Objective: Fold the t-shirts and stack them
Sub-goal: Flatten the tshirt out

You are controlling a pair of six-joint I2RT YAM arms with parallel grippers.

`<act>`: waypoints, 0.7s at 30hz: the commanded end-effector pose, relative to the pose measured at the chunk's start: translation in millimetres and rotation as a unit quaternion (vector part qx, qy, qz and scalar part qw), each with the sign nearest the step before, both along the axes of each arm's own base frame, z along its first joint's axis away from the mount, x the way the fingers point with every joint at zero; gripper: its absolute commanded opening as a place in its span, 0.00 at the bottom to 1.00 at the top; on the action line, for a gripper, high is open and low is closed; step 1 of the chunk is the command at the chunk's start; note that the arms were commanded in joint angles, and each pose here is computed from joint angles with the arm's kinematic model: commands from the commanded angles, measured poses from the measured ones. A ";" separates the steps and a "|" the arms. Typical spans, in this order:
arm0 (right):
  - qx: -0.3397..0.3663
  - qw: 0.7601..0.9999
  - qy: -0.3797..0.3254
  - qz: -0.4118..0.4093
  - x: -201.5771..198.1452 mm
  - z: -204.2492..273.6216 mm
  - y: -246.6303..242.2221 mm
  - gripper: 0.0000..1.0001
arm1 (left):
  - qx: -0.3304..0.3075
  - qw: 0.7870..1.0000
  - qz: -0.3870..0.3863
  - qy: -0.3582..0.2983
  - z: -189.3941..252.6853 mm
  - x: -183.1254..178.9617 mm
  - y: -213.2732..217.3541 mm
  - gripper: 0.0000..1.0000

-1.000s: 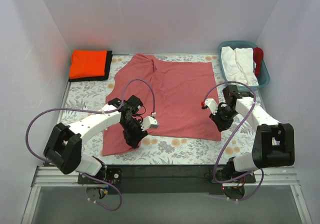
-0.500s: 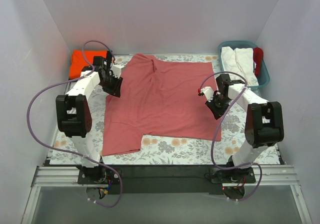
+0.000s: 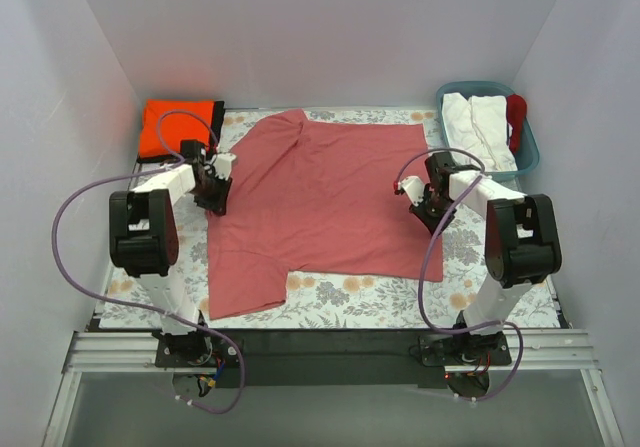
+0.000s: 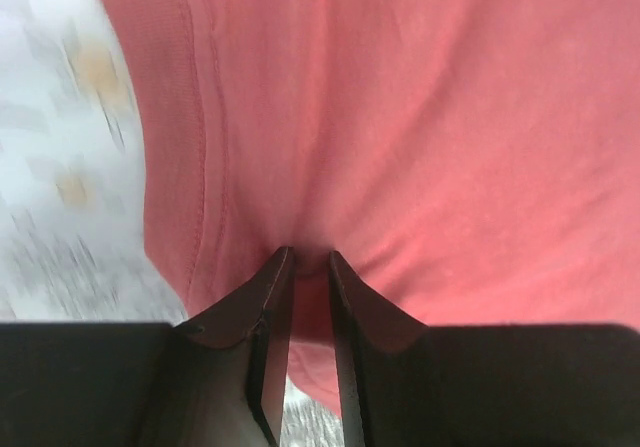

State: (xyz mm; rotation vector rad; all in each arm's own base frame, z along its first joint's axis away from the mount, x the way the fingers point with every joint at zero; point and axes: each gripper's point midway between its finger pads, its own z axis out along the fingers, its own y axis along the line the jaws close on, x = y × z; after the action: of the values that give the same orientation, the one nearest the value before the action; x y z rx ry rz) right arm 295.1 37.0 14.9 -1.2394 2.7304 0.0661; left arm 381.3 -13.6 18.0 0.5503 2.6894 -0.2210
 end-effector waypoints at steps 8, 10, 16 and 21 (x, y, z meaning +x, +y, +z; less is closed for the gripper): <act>-0.060 0.996 0.059 0.028 -79.6 -16.1 -36.2 0.14 | 0.022 0.997 -0.006 0.070 2.5 -118.1 11.4 0.22; -0.058 0.996 0.057 0.037 -79.3 -6.0 -36.9 0.14 | 0.012 0.997 -0.010 0.074 9.2 -119.9 7.7 0.22; 0.055 0.996 -0.063 0.024 9.7 74.7 8.6 0.15 | -0.114 0.988 -0.033 -0.095 138.6 -2.3 -33.1 0.38; 0.126 0.987 -0.103 0.005 60.7 106.6 38.4 0.16 | -0.175 0.978 -0.001 -0.118 155.2 90.8 -55.3 0.45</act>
State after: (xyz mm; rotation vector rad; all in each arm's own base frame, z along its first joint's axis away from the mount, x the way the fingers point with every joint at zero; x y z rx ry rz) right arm 322.5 45.9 88.5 -1.2200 2.5644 0.1179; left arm 430.1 -43.1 168.1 0.5310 2.3992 -0.4070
